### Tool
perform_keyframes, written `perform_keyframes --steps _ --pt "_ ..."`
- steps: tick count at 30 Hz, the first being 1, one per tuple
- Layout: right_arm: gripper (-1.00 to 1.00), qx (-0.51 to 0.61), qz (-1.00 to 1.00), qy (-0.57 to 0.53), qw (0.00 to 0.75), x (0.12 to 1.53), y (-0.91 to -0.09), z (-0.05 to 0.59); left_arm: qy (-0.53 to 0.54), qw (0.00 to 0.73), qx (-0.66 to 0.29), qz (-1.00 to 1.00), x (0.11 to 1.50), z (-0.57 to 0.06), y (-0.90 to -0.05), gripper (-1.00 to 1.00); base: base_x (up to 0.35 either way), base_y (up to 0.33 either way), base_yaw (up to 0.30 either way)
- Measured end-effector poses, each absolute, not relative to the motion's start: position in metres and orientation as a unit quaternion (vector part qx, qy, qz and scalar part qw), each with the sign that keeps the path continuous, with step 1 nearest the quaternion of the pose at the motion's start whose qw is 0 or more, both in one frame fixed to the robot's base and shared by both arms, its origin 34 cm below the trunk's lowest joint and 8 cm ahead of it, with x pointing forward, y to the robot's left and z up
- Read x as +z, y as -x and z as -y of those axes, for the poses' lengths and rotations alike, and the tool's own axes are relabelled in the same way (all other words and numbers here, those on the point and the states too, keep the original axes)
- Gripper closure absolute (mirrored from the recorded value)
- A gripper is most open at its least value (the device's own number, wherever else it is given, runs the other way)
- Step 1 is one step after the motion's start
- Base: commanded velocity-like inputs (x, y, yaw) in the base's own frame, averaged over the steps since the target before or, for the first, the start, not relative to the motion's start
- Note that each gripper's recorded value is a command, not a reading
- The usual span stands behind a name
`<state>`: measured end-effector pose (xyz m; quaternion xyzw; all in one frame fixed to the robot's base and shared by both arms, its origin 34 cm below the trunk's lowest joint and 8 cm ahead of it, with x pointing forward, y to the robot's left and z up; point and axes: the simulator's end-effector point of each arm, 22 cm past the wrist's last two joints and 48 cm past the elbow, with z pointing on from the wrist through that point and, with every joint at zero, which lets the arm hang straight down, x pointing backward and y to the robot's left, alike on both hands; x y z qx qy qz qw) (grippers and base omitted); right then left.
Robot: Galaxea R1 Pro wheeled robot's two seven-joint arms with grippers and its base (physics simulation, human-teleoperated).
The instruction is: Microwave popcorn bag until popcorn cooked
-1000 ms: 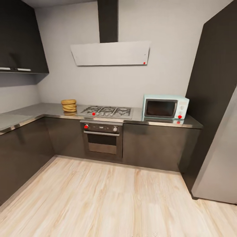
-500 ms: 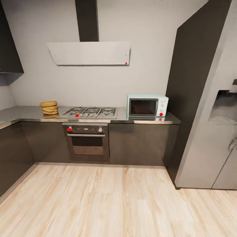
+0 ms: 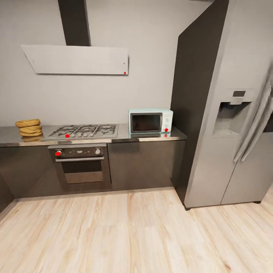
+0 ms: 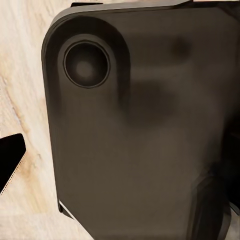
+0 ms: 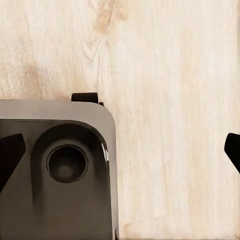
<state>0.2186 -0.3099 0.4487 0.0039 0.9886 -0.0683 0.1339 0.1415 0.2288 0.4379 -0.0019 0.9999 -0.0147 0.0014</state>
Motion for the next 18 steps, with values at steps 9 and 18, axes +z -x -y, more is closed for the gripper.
perform_keyframes --steps 9,18 --pt "-1.0 -0.068 -0.989 -0.004 0.133 0.4486 -0.2183 0.3099 0.001 -0.005 -0.012 -1.0 0.4378 -0.2331 -0.1383 -1.0 0.0 0.0 -0.189" --pt "-1.0 -0.066 -0.989 -0.001 0.133 0.4551 -0.2186 0.3076 0.005 -0.006 -0.011 -1.0 0.4445 -0.2329 -0.138 -1.0 0.0 0.0 -0.004"
